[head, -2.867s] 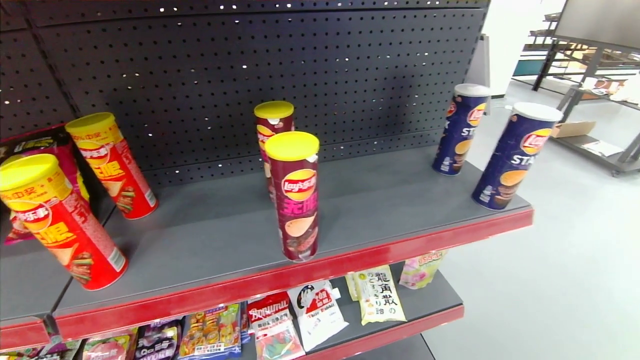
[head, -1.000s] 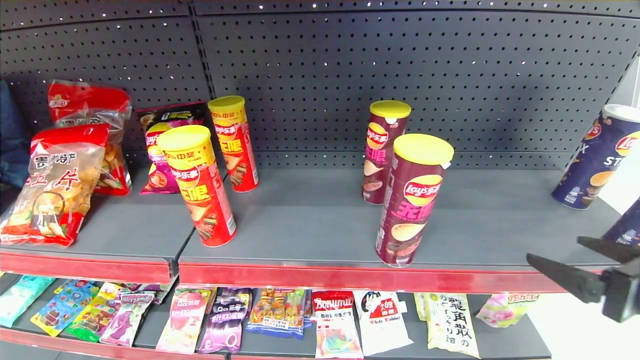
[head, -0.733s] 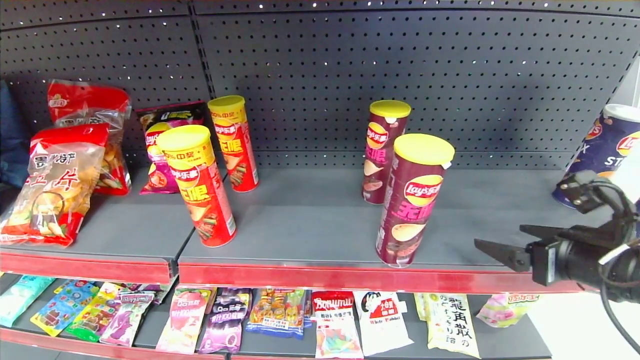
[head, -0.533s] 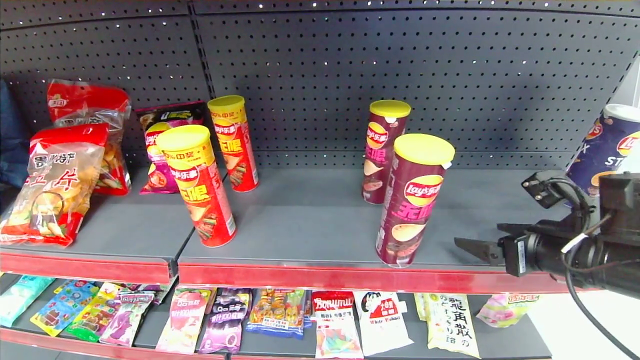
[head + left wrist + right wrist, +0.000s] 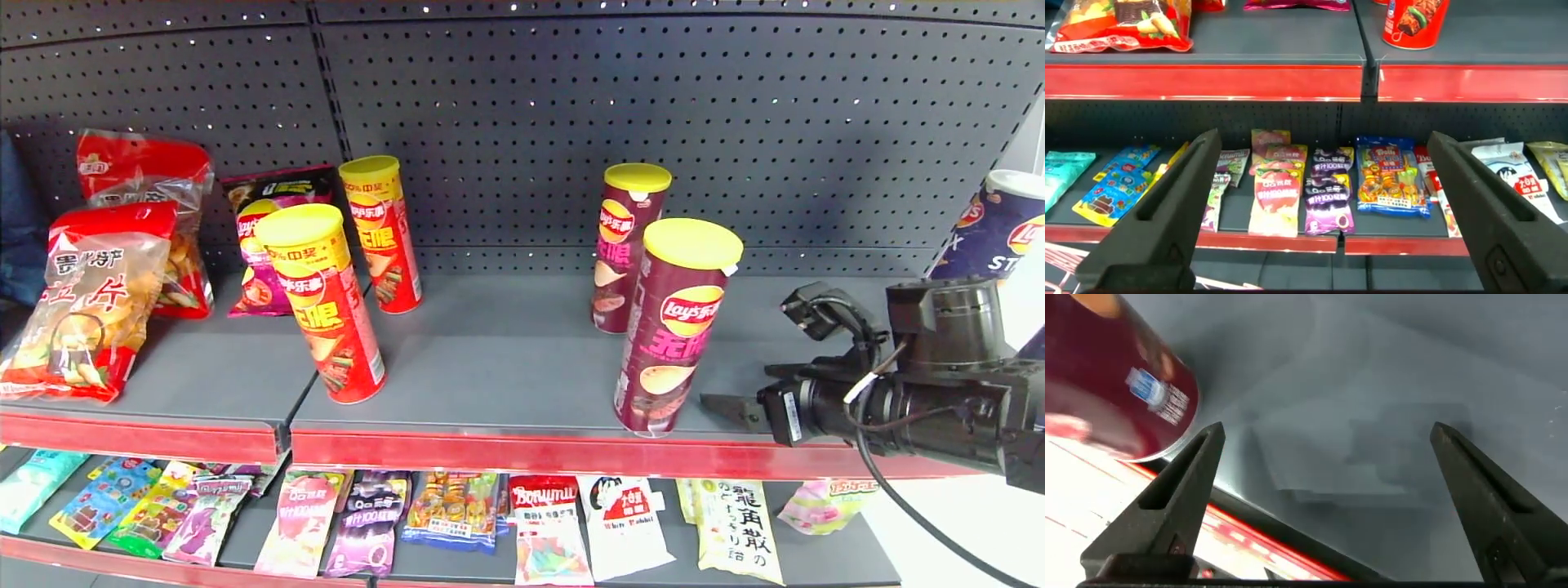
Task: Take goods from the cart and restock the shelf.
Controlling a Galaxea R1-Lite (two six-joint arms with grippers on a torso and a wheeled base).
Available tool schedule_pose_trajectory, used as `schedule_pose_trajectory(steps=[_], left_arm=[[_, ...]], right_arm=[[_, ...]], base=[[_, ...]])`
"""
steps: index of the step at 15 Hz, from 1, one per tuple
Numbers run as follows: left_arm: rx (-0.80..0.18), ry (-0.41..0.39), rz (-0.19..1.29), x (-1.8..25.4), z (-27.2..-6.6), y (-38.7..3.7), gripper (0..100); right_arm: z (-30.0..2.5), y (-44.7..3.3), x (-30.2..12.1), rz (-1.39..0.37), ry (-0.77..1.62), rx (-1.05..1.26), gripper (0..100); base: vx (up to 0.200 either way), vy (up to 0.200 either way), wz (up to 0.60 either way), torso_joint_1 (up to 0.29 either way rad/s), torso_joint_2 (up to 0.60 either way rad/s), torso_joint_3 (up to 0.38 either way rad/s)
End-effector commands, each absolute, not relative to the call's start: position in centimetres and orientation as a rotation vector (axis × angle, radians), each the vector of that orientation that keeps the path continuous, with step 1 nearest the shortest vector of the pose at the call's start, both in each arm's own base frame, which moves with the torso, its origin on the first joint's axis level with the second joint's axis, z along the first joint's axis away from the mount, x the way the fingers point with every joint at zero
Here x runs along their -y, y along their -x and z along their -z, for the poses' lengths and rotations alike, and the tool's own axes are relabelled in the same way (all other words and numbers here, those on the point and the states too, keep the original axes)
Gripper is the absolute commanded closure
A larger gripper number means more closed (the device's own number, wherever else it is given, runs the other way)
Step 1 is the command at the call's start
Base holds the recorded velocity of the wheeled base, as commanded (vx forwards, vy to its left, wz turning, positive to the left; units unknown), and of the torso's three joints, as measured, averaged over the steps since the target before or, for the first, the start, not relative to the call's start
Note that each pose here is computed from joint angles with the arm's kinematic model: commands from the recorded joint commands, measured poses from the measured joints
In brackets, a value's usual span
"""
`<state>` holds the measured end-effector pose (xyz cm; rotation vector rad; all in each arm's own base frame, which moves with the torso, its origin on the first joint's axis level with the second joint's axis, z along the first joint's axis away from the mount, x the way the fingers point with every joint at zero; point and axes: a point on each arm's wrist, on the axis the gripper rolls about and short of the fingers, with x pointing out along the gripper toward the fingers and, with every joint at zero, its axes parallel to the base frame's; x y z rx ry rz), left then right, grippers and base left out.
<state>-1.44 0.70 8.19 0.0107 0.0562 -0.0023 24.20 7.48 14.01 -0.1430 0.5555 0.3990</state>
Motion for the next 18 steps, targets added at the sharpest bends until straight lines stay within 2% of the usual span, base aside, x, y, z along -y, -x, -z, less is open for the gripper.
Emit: schedule_pose_trajectory(steps=[1, 18], left_arm=[[-0.059, -0.011, 0.003, -0.7, -8.2, 1.4, 0], [-0.06, -0.01, 0.008, -0.7, -8.2, 1.4, 0]], right_arm=[[-13.4, -24.6, -7.7, -0.401, 0.146, -0.577, 0], [-13.1, -25.3, -9.9, -0.469, 0.17, -0.582, 0]], base=[[0.0, 0.0, 0.0, 0.0, 0.0, 0.0], [0.0, 0.0, 0.0, 0.0, 0.0, 0.0]])
